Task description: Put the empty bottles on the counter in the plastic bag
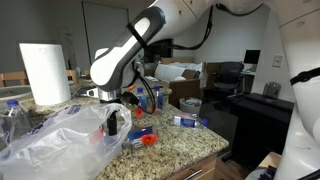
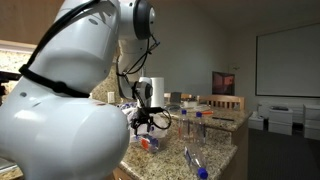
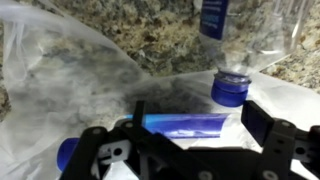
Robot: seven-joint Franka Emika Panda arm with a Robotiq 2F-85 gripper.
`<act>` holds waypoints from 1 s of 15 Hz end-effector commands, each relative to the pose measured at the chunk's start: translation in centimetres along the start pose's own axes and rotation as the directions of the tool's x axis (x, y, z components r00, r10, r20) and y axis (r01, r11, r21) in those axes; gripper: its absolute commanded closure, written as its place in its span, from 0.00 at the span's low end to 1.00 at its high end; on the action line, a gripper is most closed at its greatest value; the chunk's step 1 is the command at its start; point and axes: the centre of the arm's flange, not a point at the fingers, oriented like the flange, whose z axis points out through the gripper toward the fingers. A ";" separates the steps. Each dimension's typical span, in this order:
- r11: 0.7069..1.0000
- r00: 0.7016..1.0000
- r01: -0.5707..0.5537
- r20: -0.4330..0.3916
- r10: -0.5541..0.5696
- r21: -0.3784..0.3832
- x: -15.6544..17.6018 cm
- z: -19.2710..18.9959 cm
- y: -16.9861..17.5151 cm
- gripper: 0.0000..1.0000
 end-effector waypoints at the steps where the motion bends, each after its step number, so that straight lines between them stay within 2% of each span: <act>1: 1.000 0.999 -0.018 0.038 0.019 -0.012 0.1 0.2 0.1 0.04; 6: 1.000 0.998 0.005 0.067 -0.004 -0.010 -0.8 0.0 -0.1 0.12; 7: 1.000 0.997 0.007 0.073 -0.007 -0.009 -0.9 0.0 -0.2 0.20; 9: 1.000 0.996 0.009 0.086 -0.009 -0.005 -1.2 -0.1 -0.3 0.13; 10: 1.000 0.996 0.011 0.090 -0.011 -0.003 -1.4 -0.1 -0.4 0.16; 12: 1.000 0.995 0.011 0.097 -0.011 0.000 -1.6 -0.2 -0.5 0.13; 13: 1.000 0.995 0.014 0.102 -0.014 0.003 -1.7 -0.1 -0.7 0.16; 14: 1.000 0.994 0.012 0.107 -0.012 0.006 -1.8 -0.1 -0.8 0.38; 15: 1.000 0.993 0.011 0.113 -0.012 0.011 -1.8 -0.1 -0.9 0.40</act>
